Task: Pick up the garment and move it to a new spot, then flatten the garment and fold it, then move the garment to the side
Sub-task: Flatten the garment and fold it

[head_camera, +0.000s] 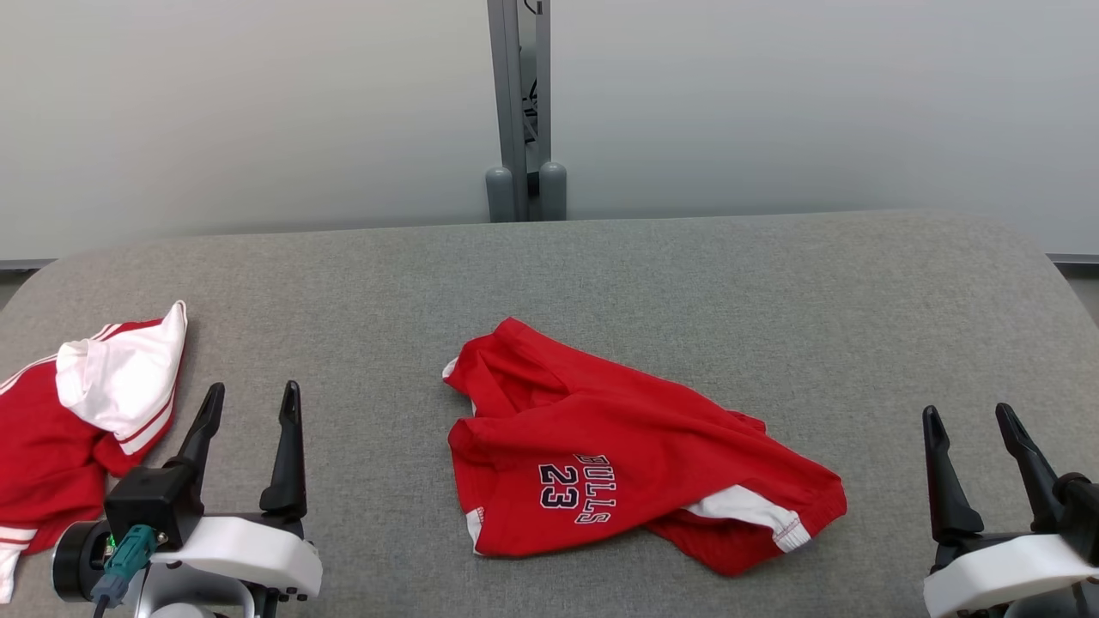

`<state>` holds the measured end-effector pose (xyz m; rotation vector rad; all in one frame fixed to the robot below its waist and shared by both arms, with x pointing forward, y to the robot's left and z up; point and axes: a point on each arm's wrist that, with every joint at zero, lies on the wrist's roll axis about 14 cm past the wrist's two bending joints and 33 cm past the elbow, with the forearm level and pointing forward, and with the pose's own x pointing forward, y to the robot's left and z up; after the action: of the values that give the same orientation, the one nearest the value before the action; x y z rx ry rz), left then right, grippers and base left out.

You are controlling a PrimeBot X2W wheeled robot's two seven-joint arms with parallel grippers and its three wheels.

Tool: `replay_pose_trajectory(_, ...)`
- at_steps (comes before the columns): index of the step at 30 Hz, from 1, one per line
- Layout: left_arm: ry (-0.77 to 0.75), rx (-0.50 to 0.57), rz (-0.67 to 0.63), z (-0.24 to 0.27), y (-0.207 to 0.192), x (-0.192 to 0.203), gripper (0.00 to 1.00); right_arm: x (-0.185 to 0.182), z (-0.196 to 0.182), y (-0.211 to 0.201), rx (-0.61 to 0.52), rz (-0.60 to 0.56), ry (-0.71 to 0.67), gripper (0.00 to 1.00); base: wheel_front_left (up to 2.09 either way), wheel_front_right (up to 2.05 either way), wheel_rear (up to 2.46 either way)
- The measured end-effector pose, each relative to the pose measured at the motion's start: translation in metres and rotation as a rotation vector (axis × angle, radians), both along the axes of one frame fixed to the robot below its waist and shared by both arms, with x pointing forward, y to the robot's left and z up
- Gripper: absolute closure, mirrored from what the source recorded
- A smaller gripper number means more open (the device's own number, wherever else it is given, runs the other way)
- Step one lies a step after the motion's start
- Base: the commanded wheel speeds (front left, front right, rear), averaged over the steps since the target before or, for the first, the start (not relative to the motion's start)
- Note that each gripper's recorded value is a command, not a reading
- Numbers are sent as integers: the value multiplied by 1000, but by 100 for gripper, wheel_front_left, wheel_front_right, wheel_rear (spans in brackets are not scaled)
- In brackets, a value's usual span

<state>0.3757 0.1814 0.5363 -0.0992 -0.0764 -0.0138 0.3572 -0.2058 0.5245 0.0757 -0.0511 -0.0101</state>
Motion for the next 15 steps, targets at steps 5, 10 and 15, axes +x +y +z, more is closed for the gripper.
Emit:
replay_pose_trajectory(5,15,-1,5,-2,0,0,0,-1,0,0,0,-1,0,0,0,0,0)
replay_pose_trajectory(10,21,0,10,-3,1,0,0,-1,-1,1,1,2,3,0,0,0,0)
replay_pose_trajectory(15,23,1,11,-4,1,-1,0,0,-1,2,1,4,3,0,0,0,0)
